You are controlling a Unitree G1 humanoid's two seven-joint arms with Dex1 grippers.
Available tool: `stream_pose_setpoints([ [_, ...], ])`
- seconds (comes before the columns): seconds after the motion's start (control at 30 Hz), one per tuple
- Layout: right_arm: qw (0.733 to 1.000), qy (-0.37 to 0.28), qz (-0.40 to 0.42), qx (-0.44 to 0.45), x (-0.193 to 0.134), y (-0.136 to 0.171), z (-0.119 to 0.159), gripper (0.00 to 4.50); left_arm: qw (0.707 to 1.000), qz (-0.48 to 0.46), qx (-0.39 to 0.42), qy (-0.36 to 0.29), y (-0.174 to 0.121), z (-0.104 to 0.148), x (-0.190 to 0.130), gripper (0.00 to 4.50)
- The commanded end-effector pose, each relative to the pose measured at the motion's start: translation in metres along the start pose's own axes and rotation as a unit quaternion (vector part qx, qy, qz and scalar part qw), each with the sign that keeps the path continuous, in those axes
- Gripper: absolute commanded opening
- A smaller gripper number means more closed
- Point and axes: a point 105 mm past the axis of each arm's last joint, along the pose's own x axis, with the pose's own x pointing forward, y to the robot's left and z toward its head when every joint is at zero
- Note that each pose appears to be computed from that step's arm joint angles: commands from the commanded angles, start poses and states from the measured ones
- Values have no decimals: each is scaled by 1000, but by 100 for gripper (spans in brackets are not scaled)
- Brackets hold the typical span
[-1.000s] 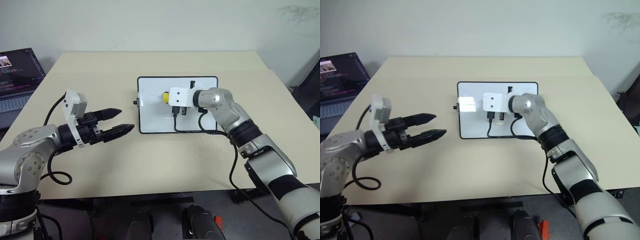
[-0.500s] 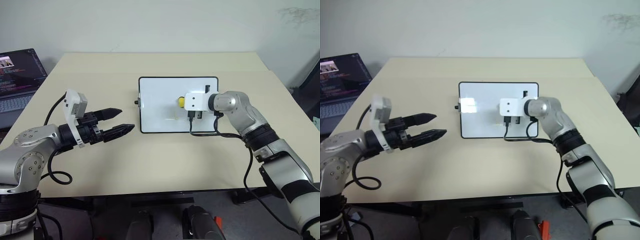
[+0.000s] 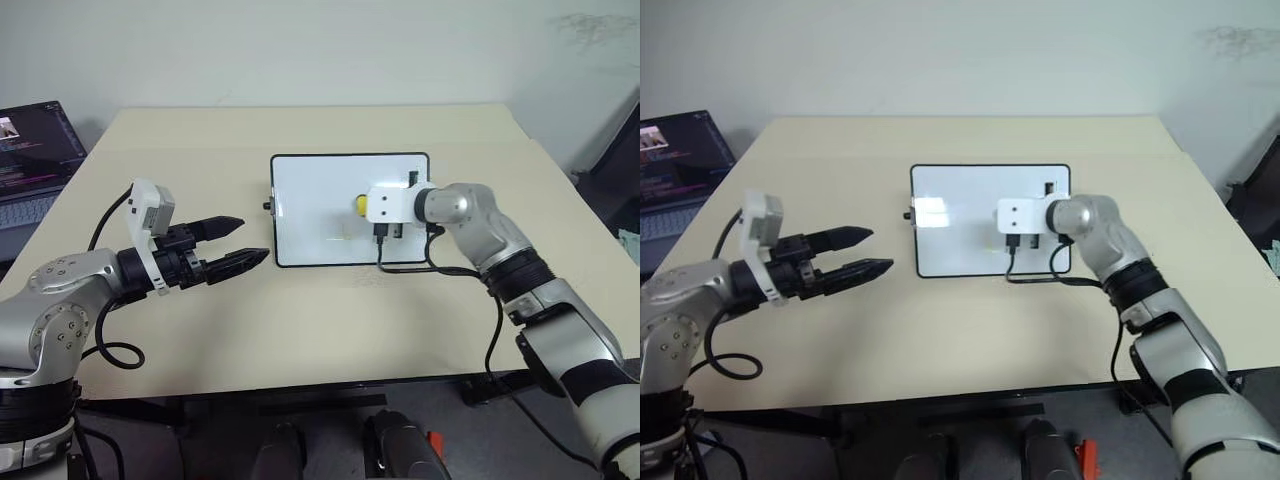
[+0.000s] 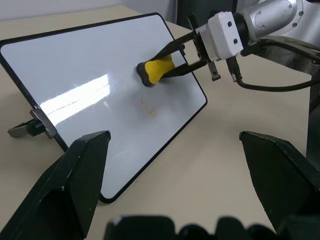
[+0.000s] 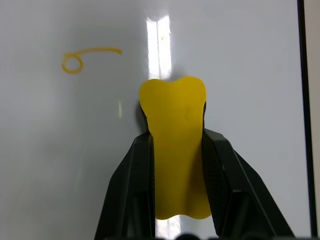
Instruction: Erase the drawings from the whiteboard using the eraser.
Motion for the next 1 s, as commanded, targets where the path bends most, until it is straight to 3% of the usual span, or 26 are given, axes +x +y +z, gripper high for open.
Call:
stream_pose_setpoints([
  [0.03, 1000, -18, -3, -13, 3, -2, 17, 96, 1000, 0, 19, -12, -2, 10, -2, 450],
  [0.63, 998, -38, -59, -5, 18, -29, 48, 96, 1000, -2, 17, -15, -3, 10, 0, 450],
  [1.0, 999, 2, -43, -1, 11, -19, 14, 96, 1000, -2, 18, -14, -2, 10, 0, 450],
])
